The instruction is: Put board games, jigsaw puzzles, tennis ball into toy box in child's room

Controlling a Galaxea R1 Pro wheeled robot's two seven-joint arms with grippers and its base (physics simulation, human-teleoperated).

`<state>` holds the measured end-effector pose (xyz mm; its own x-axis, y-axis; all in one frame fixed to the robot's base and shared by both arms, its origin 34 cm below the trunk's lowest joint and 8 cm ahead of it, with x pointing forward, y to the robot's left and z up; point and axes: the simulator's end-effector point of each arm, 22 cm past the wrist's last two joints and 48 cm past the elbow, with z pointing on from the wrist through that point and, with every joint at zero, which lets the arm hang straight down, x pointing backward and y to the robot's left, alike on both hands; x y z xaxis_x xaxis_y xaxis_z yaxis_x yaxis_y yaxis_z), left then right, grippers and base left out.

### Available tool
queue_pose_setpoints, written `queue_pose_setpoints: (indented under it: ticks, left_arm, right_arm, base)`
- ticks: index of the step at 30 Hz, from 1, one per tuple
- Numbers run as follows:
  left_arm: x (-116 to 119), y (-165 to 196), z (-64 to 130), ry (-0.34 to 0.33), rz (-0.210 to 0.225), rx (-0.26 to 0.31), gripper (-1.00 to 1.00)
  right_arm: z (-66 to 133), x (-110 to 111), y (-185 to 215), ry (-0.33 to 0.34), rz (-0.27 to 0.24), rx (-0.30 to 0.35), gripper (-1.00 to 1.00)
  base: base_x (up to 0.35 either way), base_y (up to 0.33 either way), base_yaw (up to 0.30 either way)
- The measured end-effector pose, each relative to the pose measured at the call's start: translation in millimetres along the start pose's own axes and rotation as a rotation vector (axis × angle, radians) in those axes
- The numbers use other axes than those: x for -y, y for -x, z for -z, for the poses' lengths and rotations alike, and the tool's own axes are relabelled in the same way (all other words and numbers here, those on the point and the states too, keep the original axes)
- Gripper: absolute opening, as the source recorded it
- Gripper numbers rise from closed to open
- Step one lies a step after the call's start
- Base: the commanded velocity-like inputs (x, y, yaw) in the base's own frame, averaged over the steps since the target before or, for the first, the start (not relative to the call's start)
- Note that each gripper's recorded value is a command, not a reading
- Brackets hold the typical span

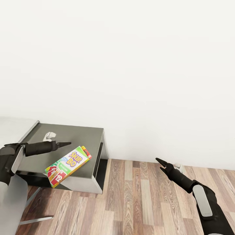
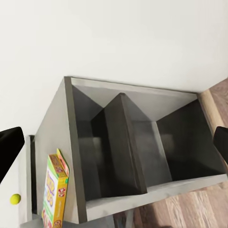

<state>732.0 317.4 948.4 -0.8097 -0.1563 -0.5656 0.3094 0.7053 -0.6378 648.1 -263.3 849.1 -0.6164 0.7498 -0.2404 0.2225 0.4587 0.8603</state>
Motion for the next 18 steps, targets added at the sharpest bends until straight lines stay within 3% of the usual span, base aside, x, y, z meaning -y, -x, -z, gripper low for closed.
queue_pose_setpoints:
  ticks: [18]
  left_arm:
    - [22.5, 11.5, 9.2, -0.052, -0.027, 0.021, 1.00]
  right_arm:
    - [4.0, -14.3, 6.7, 0.021, 0.015, 0.015, 1.00]
  base:
    - [0.000, 0.000, 0.000]
